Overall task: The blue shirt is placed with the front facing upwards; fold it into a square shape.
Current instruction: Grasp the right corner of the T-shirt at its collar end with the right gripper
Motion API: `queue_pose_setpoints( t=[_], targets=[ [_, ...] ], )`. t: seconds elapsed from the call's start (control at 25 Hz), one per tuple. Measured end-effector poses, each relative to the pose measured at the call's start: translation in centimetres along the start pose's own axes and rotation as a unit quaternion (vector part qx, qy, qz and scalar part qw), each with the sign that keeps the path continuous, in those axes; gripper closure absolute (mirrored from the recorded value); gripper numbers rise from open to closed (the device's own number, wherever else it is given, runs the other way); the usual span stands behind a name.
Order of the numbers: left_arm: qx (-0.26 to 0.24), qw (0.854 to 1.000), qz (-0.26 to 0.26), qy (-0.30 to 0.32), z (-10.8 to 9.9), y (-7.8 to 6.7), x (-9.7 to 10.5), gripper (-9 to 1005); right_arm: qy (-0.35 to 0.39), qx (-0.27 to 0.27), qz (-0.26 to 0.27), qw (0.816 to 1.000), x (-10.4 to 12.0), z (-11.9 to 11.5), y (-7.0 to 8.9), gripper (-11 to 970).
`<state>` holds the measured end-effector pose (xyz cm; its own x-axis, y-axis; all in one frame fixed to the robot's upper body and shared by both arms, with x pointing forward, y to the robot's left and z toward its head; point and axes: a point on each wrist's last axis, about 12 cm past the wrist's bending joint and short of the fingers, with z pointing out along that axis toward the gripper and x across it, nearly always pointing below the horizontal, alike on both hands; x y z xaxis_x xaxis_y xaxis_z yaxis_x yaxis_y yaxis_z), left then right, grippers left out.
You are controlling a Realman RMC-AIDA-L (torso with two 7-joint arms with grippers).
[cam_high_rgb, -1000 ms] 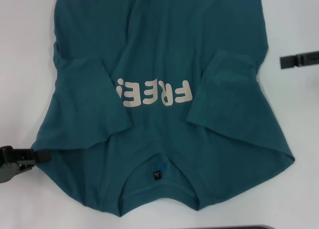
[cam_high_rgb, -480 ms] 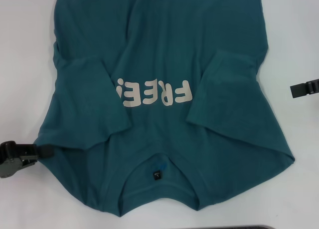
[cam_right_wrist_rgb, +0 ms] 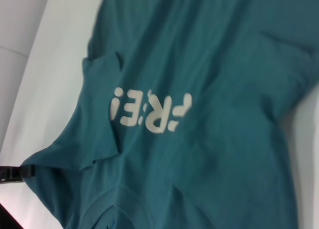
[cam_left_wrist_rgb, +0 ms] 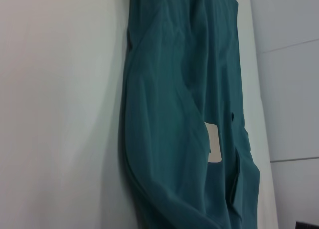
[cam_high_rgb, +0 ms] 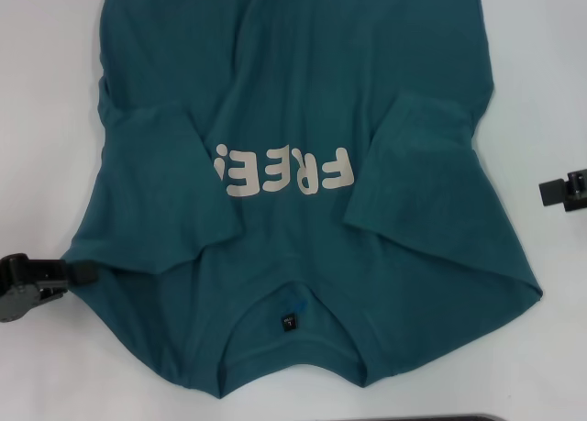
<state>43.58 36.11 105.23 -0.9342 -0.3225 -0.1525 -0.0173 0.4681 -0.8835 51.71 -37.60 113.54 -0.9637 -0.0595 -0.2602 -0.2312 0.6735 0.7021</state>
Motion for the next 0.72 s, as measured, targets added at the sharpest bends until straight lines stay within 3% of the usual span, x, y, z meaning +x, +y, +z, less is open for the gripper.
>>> queue_pose_setpoints(
  t=[0.32, 0.72],
  targets=[
    [-0.007, 1.000, 0.005, -0.005, 0.0, 0.0, -0.5, 966, 0.032, 0.011, 0.055, 0.998, 1.9, 0.7, -1.5, 106],
    [-0.014, 1.000, 0.006, -0.007, 0.2, 0.1, -0.8, 965, 0.056, 0.016, 0.062, 0.996, 2.6, 1.5, -1.8, 105]
  ],
)
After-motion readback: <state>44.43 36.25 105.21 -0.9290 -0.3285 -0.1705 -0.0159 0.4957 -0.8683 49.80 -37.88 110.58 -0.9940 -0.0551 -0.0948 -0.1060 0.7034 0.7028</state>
